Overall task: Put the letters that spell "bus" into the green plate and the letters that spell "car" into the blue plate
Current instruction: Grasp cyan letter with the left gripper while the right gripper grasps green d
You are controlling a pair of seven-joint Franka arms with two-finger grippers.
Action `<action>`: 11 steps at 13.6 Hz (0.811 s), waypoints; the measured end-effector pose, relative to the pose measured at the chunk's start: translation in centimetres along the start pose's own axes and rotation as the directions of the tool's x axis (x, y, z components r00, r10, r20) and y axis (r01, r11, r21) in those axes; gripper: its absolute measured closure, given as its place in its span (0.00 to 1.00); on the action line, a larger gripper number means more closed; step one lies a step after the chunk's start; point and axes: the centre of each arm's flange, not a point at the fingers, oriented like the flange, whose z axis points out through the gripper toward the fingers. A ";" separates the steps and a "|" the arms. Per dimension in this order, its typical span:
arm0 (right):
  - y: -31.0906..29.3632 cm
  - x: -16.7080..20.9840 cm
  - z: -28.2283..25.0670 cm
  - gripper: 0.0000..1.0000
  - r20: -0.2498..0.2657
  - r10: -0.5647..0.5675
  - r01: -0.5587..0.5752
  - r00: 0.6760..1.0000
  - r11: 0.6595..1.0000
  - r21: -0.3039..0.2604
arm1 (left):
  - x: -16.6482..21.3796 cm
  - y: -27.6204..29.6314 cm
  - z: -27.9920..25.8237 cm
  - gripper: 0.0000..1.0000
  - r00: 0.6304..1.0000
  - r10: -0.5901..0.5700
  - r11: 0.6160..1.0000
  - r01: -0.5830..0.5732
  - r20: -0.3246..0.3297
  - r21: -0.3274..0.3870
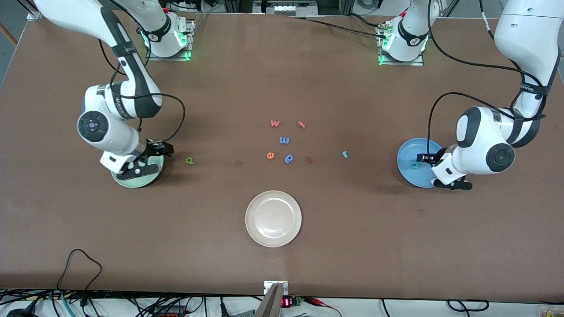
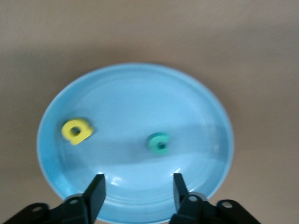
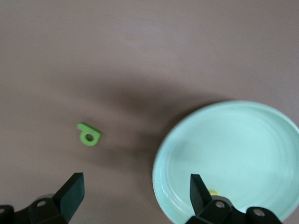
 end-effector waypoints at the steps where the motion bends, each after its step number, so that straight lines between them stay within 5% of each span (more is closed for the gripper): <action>1: -0.1 0.1 0.2 0.00 -0.005 -0.098 0.098 0.995 0.995 -0.001 | 0.6 2.2 -0.9 0.40 0.999 0.036 0.999 -0.036 -0.020 0.004; 3: 0.2 0.3 1.1 0.00 -0.012 -0.300 0.300 0.954 0.954 -0.005 | 1.4 8.0 -2.6 0.43 0.993 0.106 0.994 -0.105 -0.056 0.022; 5: 0.1 0.4 2.5 0.00 -0.008 -0.475 0.475 0.880 0.880 -0.001 | 1.4 14.5 -2.9 0.44 0.990 0.125 0.992 -0.123 -0.069 0.039; 8: -1.0 0.9 3.5 0.00 -0.023 -0.641 0.641 0.767 0.768 -0.008 | 0.5 22.2 -0.1 0.45 0.988 0.145 0.988 -0.142 -0.047 0.052; 11: -2.4 1.5 3.4 0.00 -0.045 -0.736 0.736 0.675 0.677 -0.031 | 0.9 23.5 3.7 0.48 0.993 0.116 0.993 -0.116 -0.024 0.037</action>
